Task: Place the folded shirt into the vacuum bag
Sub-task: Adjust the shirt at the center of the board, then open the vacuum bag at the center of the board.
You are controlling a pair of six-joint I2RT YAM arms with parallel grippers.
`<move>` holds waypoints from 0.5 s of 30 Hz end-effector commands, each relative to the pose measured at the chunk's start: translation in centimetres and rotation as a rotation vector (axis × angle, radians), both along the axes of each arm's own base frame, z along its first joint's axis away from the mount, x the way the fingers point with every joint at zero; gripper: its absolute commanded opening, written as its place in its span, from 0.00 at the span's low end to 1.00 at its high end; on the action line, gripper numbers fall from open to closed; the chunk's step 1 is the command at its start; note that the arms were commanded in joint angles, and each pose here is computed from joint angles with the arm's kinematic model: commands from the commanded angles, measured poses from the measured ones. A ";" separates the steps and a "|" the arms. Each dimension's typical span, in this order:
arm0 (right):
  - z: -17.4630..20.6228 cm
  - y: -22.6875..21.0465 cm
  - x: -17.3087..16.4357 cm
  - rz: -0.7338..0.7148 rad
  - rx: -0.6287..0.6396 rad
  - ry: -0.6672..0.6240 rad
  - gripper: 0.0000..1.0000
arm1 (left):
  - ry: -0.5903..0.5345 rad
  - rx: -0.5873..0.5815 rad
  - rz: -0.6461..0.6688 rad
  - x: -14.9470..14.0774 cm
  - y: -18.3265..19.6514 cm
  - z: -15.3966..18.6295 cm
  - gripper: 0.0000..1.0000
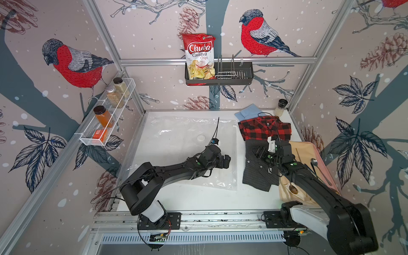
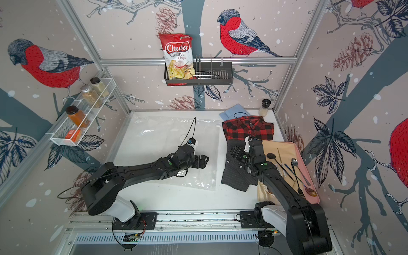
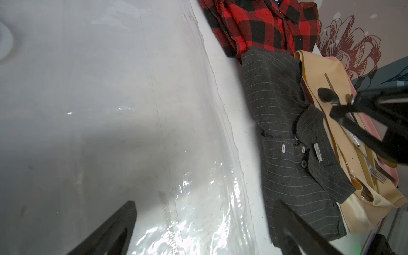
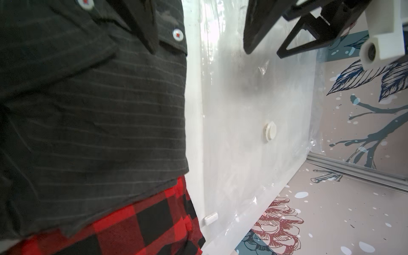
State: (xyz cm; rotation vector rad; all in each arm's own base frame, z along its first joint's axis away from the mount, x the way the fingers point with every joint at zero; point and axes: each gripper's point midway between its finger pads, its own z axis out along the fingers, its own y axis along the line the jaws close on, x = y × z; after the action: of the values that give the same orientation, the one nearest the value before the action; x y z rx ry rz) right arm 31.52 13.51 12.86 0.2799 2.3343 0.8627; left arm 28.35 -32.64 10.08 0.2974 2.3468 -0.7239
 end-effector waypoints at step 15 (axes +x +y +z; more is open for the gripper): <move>-6.3 4.9 9.8 0.160 0.027 0.115 0.26 | -0.037 0.074 0.203 -1.1 6.4 -0.3 0.96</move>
State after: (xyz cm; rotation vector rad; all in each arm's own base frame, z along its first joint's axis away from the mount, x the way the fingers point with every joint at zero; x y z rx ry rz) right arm 40.49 17.37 6.73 0.1833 2.4933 0.9239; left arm 27.03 -27.07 9.47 0.1920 2.3512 -0.5329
